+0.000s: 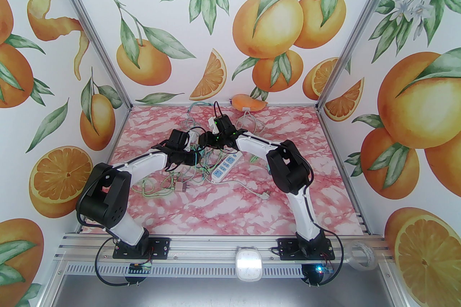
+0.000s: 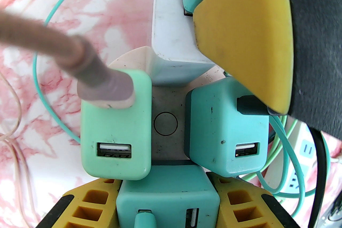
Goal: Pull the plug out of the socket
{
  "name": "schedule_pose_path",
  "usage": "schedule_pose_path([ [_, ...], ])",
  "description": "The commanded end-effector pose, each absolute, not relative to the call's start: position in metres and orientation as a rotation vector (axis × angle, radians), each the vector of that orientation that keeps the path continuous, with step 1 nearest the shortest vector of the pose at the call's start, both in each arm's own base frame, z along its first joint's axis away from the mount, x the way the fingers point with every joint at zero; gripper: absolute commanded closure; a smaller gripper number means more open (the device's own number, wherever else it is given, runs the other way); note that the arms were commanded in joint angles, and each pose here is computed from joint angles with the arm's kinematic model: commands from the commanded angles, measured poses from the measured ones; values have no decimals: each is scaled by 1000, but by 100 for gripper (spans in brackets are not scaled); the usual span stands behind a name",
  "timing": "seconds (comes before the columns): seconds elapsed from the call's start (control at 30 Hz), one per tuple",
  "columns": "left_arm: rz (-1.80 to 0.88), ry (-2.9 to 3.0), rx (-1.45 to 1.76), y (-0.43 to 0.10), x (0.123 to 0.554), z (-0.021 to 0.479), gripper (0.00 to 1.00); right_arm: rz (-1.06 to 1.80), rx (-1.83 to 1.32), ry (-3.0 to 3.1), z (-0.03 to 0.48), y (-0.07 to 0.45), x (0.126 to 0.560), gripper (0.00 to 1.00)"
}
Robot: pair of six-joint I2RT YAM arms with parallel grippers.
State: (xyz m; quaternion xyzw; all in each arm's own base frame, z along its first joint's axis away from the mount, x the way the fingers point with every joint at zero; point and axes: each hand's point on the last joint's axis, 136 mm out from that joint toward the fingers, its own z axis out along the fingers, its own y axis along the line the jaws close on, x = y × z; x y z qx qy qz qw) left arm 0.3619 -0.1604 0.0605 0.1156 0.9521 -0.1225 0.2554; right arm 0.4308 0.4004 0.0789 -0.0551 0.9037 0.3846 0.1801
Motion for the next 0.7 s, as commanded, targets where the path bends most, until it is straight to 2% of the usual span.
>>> schedule_pose_path([
  [0.0,-288,2449,331,-165,378,103,65,796,-98,2852,-2,358,392,56],
  [0.2,-86,2417,463,-166,372,107,65,791,-94,2849,-2,358,393,56],
  [0.3,-71,2422,476,-166,368,104,65,788,-91,2851,-2,358,393,56],
  [0.43,-90,2426,469,-166,367,103,65,781,-91,2855,-3,358,393,56],
  [0.67,-300,2457,360,-169,371,106,65,749,-121,2863,-4,360,390,57],
])
